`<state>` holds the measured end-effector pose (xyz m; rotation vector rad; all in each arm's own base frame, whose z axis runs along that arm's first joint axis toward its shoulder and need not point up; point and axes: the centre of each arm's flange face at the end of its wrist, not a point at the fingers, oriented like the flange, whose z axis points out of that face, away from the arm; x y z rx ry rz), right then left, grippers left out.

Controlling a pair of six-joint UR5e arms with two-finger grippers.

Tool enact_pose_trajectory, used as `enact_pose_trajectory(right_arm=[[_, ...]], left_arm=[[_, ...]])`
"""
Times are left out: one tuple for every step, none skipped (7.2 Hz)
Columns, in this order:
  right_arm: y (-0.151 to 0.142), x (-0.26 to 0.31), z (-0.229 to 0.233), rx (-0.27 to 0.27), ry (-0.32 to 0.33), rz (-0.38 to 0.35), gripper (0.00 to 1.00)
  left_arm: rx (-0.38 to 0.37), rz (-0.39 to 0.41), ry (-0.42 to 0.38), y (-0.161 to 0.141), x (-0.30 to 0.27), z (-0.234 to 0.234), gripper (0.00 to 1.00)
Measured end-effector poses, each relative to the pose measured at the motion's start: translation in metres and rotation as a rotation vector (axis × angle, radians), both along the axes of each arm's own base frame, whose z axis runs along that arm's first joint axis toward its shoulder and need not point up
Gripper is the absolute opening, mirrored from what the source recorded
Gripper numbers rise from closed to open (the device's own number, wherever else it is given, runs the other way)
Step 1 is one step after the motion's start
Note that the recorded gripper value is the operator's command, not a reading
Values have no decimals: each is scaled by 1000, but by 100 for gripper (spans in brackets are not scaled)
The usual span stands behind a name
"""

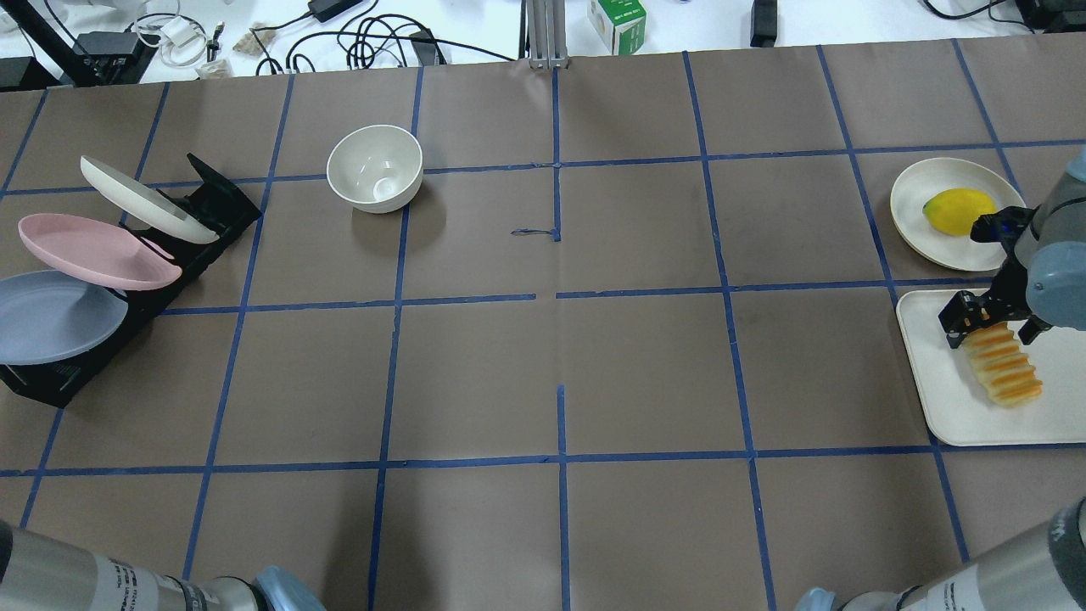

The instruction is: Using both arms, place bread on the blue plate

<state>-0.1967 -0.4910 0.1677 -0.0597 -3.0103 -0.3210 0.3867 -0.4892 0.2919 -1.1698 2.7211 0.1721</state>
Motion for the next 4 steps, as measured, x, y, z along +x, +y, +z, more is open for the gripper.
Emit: enact_pose_trajectory(right_arm=[[2, 0, 1, 17, 0, -1, 0], [5, 1, 7, 40, 0, -3, 0], [8, 2, 19, 50, -3, -6, 0], [10, 3, 33, 46, 1, -9, 0]], left_arm=[[-3, 1, -5, 0, 0, 4, 0], [-7, -1, -13, 1, 0, 11, 0], [-8, -4, -20, 5, 1, 19, 0], [2, -9, -12, 12, 2, 27, 0]])
